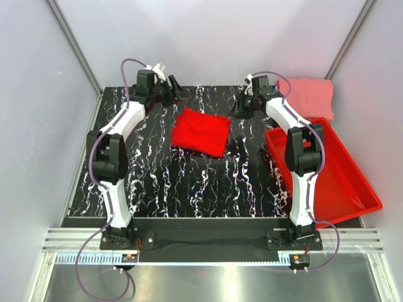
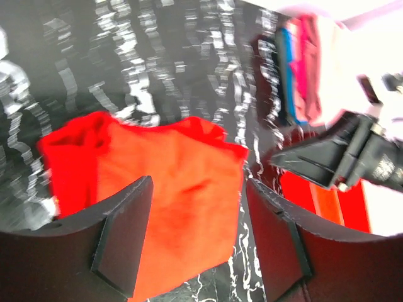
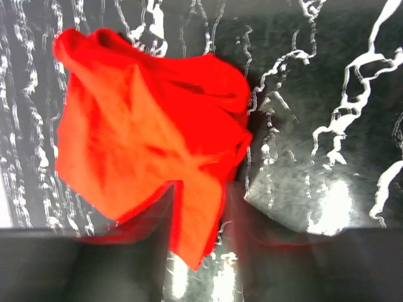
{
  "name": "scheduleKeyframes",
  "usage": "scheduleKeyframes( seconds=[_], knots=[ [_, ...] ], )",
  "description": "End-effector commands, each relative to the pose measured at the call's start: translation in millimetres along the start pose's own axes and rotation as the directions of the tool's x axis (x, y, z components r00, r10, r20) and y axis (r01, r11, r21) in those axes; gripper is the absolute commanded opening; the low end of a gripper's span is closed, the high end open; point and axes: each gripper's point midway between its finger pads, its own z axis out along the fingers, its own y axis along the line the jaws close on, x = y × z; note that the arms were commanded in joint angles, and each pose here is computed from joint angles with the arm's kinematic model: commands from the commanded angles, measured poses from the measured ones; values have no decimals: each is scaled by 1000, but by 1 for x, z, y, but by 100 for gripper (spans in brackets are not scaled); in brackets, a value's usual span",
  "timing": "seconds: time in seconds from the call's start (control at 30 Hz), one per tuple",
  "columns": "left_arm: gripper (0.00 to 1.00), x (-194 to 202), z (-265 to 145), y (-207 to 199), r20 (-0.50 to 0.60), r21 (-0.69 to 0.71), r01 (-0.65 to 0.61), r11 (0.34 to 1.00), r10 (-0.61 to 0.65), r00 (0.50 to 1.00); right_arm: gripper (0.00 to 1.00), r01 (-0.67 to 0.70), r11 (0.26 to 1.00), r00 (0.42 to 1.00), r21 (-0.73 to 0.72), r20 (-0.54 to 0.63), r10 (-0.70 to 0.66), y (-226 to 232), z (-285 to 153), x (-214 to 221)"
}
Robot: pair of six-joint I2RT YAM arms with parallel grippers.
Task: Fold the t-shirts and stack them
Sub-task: Fold the tshirt
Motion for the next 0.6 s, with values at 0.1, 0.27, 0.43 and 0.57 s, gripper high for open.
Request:
scheduleKeyframes(
  seconds=[0.1, 0.27, 0.43, 0.57],
  knots=[
    [70, 11, 20, 40, -38, -117, -216, 969, 213, 976, 60, 100, 988, 994, -116, 45, -95, 21, -14, 5],
    [68, 20, 36, 71, -166, -173, -235, 956, 207, 964, 64, 143, 978, 989, -153, -15, -147, 8, 13, 15],
    [66, 37, 9, 75, -126, -234, -221, 947, 196, 972, 61, 155, 968, 983, -197, -71, -172, 6, 20, 29],
    [70, 21, -33, 69, -34, -340, -241, 909, 244, 969, 68, 109, 978, 983, -179, -128, -133, 4, 4, 47]
  ],
)
